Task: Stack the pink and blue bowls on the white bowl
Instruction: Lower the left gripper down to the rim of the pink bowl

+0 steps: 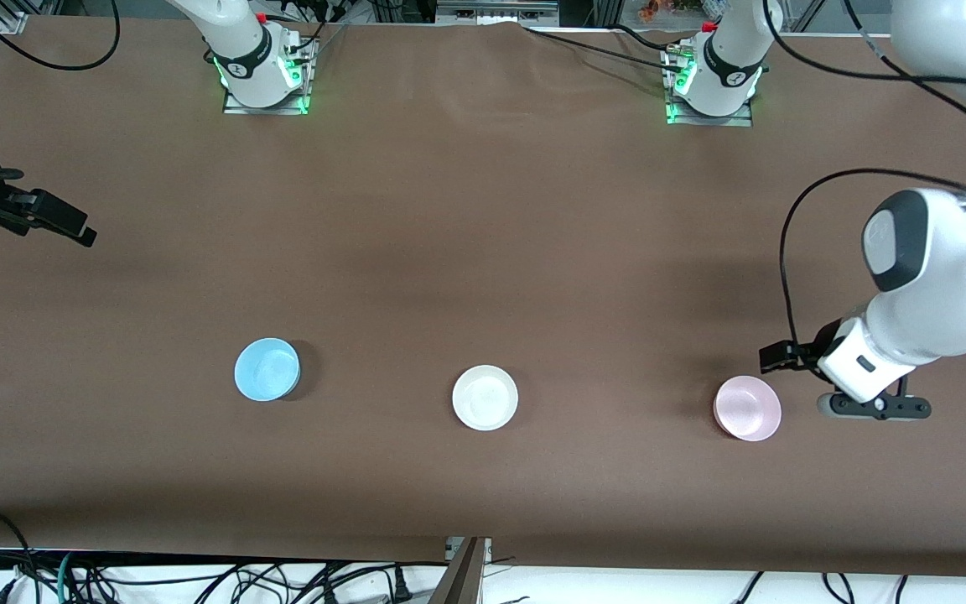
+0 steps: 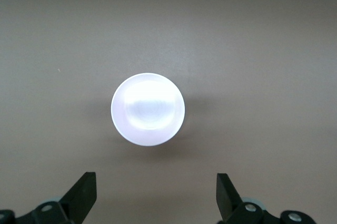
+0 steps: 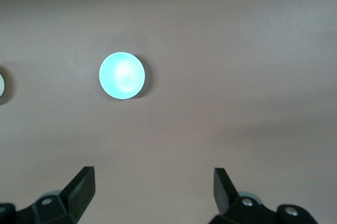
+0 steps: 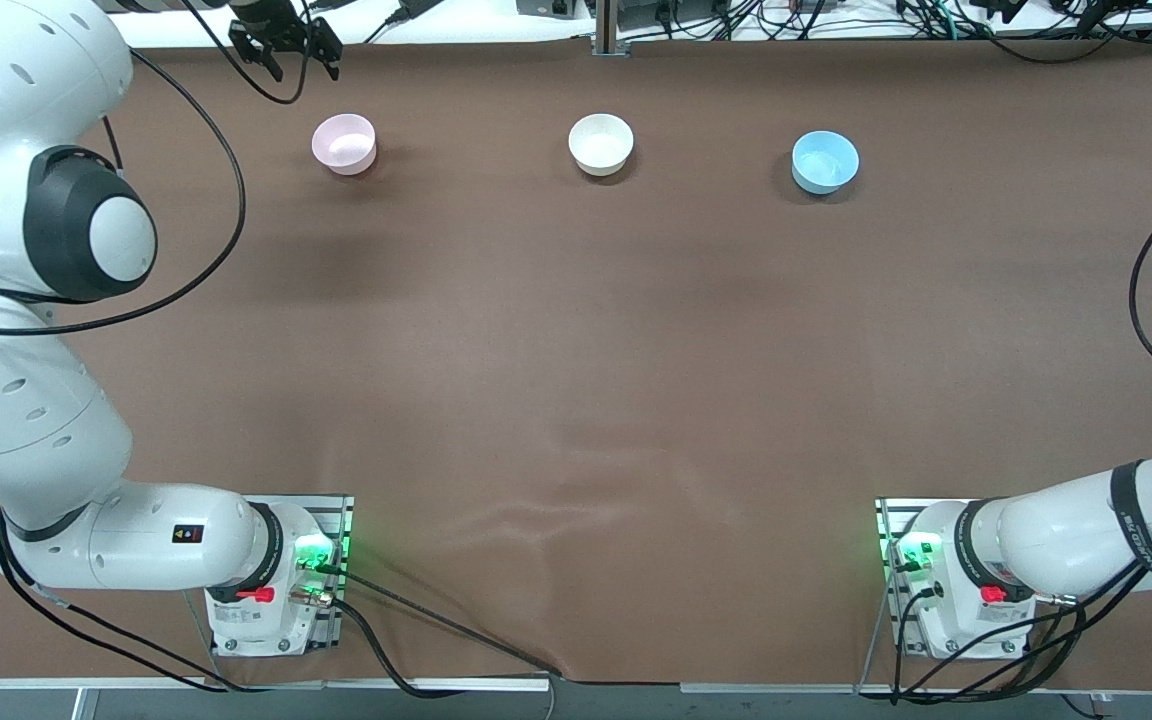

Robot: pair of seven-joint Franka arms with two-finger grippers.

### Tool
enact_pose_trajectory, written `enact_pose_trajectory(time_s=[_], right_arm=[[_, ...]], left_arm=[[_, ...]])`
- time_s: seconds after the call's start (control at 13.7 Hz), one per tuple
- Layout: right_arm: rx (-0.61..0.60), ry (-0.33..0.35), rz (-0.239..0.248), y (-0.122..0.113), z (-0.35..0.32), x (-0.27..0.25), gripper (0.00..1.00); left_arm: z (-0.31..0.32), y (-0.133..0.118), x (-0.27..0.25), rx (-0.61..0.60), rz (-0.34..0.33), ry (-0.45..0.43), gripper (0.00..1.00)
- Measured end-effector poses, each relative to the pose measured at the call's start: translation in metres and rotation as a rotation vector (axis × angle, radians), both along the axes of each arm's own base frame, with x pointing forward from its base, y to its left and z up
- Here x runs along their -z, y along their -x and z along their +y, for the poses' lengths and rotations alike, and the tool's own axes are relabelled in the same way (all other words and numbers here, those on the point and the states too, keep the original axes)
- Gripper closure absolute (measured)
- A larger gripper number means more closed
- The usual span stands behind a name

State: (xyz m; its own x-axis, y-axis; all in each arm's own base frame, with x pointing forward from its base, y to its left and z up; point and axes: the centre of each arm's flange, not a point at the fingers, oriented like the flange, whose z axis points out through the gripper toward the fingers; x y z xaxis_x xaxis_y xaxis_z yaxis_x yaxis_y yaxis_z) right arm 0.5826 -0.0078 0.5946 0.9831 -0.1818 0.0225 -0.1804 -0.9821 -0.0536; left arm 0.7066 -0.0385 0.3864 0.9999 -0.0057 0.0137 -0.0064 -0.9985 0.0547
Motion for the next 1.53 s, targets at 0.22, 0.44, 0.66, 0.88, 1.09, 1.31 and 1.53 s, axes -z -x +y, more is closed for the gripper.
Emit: enact_pose_trajectory(time_s=[0.22,0.44,0.66,0.88,1.09,1.31,1.53], right_arm=[[0.0,0.0,0.0,0.0,0.0,0.0,0.0],[0.0,0.0,0.0,0.0,0.0,0.0,0.0],[0.0,0.0,0.0,0.0,0.0,0.0,0.0],[0.0,0.0,0.0,0.0,0.0,0.0,0.0],[0.0,0.0,0.0,0.0,0.0,0.0,0.0],[0.0,0.0,0.0,0.0,0.0,0.0,0.0],[0.0,0.0,0.0,0.0,0.0,0.0,0.0]], left_arm=[[-0.006,-0.006,0.019,0.004,-0.017,0.002,0.0],[-0.02,-0.011,0.045,0.017,-0.045,0.005,0.0],[-0.03,-0.009,0.075,0.027,-0.059,0.006,0.0],[-0.036,-0.005,0.102,0.033,-0.076,0.007,0.0],[-0.036,0.003,0.127,0.03,-0.091,0.007,0.0],[-0.035,0.008,0.145,0.028,-0.104,0.007,0.0],[-0.035,0.007,0.155,0.026,-0.115,0.008,0.0]])
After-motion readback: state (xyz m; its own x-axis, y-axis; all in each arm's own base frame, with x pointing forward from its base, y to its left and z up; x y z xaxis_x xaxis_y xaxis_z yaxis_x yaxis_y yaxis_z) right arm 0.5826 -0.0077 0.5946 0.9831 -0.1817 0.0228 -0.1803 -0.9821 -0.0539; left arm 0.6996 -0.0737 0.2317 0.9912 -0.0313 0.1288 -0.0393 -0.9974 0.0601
